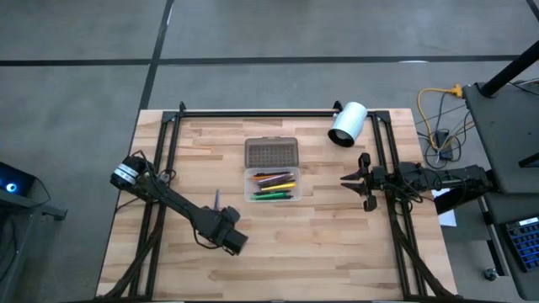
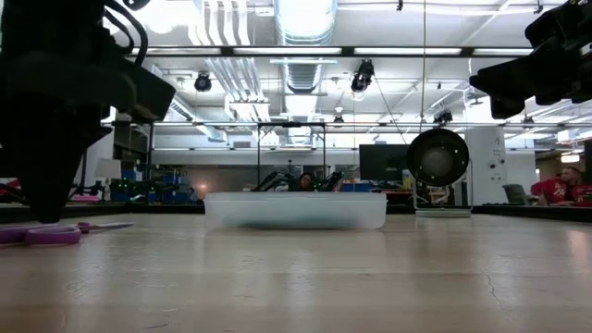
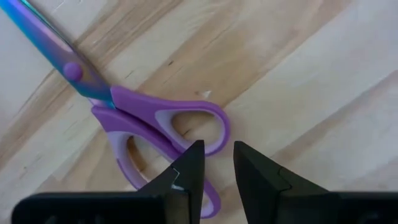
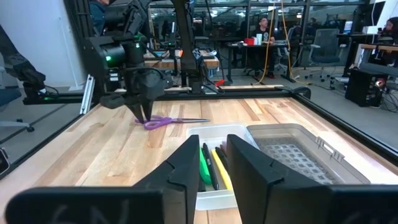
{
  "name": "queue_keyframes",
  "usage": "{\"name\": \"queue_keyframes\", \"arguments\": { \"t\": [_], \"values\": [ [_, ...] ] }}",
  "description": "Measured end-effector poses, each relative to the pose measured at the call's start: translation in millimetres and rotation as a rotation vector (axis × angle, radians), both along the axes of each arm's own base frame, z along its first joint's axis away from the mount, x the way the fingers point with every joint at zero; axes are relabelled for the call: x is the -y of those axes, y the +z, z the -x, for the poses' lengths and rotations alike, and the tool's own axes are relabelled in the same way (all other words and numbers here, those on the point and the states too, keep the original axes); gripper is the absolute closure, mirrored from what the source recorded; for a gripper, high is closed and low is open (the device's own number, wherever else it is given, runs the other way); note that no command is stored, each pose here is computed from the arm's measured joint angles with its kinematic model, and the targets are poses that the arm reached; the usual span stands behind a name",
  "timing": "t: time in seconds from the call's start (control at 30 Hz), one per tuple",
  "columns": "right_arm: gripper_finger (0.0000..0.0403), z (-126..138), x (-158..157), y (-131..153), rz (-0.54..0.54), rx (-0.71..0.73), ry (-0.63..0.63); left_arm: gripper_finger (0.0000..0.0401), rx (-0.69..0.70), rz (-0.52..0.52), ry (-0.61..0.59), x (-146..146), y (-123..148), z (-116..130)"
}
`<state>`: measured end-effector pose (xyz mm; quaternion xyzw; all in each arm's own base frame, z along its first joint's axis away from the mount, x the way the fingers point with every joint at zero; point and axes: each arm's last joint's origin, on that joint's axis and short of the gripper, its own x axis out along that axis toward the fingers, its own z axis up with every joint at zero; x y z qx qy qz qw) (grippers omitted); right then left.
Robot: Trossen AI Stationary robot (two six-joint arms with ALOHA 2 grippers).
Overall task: Pick & place school supplies into a supply box
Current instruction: Put the purple scissors into the supply box
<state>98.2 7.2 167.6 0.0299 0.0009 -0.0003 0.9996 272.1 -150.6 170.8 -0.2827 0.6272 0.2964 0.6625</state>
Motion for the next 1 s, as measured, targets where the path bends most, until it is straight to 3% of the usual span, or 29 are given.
{"name": "queue_keyframes", "arguments": {
  "t": [1.0],
  "values": [
    [0.0323,0.0,0.0,0.0,0.000,0.000,0.000,0.0331,-0.003,-0.003,-0.047,-3.8,-12.0,0.1]
  ]
}}
